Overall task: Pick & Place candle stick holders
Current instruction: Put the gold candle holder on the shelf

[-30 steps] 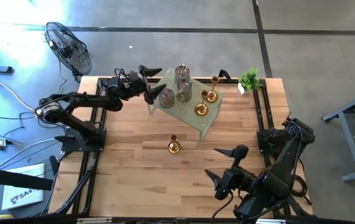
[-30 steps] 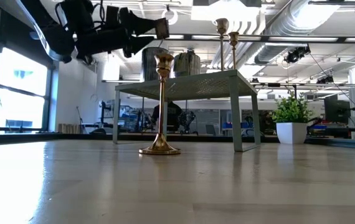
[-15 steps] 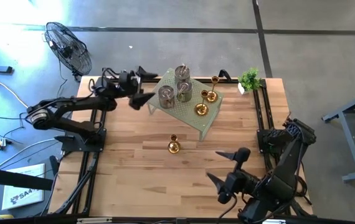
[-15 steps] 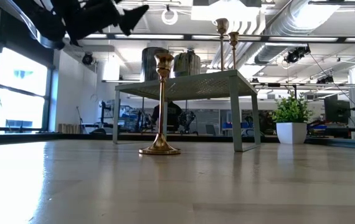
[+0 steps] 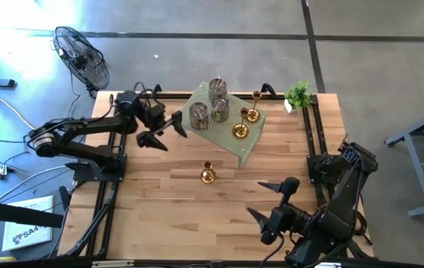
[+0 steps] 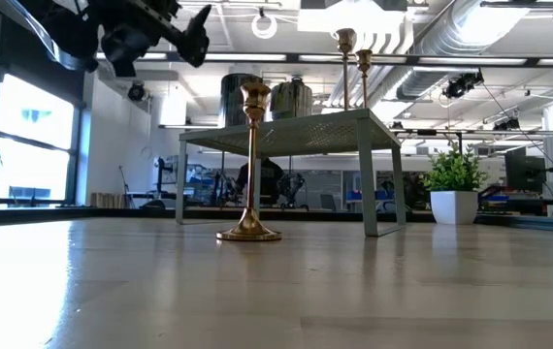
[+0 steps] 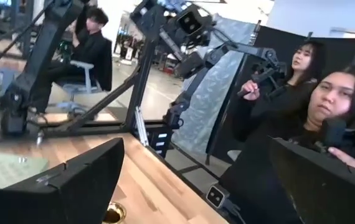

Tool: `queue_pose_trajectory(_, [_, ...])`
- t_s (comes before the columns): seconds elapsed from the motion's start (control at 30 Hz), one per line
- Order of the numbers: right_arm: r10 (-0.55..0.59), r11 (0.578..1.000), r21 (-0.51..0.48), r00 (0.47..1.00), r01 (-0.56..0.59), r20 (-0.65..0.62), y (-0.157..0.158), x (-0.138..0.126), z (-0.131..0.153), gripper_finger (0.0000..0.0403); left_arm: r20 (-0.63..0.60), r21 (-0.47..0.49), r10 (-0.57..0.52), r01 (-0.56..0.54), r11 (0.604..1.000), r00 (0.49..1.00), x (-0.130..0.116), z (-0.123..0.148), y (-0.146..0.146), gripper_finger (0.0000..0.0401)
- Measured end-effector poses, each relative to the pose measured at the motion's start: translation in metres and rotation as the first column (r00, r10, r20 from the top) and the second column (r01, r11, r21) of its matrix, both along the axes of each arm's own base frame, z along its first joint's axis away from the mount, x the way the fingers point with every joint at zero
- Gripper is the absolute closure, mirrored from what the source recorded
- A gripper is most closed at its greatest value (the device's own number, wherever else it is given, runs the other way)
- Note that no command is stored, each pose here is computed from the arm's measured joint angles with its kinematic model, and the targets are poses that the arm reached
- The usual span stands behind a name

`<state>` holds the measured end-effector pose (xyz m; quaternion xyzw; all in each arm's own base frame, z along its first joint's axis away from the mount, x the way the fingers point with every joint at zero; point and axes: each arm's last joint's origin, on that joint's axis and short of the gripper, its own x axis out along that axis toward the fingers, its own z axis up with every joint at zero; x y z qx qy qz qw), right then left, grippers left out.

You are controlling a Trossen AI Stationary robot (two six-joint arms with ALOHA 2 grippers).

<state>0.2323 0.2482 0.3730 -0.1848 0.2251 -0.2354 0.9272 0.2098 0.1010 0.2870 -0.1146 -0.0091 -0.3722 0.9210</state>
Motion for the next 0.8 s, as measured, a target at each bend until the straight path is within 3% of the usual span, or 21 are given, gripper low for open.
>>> queue_pose_trajectory(0.2, [-0.002,1.000,0.005,1.000,0.002,0.003,0.000,0.000,0.000,0.0013,-0.049,-0.005,0.065,-0.066,0.998,0.997,0.013,-0.015,-0.010,0.0007])
queue_pose_trajectory(0.53, [-0.007,1.000,0.019,1.000,0.007,0.010,0.000,0.000,0.000,0.0013,-0.066,0.136,0.037,-0.028,0.990,0.997,0.031,-0.036,-0.054,0.0007])
queue_pose_trajectory(0.67, [-0.006,1.000,0.019,1.000,0.006,0.008,0.000,0.000,0.000,0.0013,-0.115,0.230,0.121,-0.092,0.969,0.986,0.037,-0.048,-0.076,0.0007])
queue_pose_trajectory(0.8, [-0.006,1.000,0.017,1.000,0.005,0.006,0.000,0.000,0.000,0.0013,-0.136,0.334,0.258,-0.201,0.921,0.957,0.041,-0.055,-0.094,0.0007])
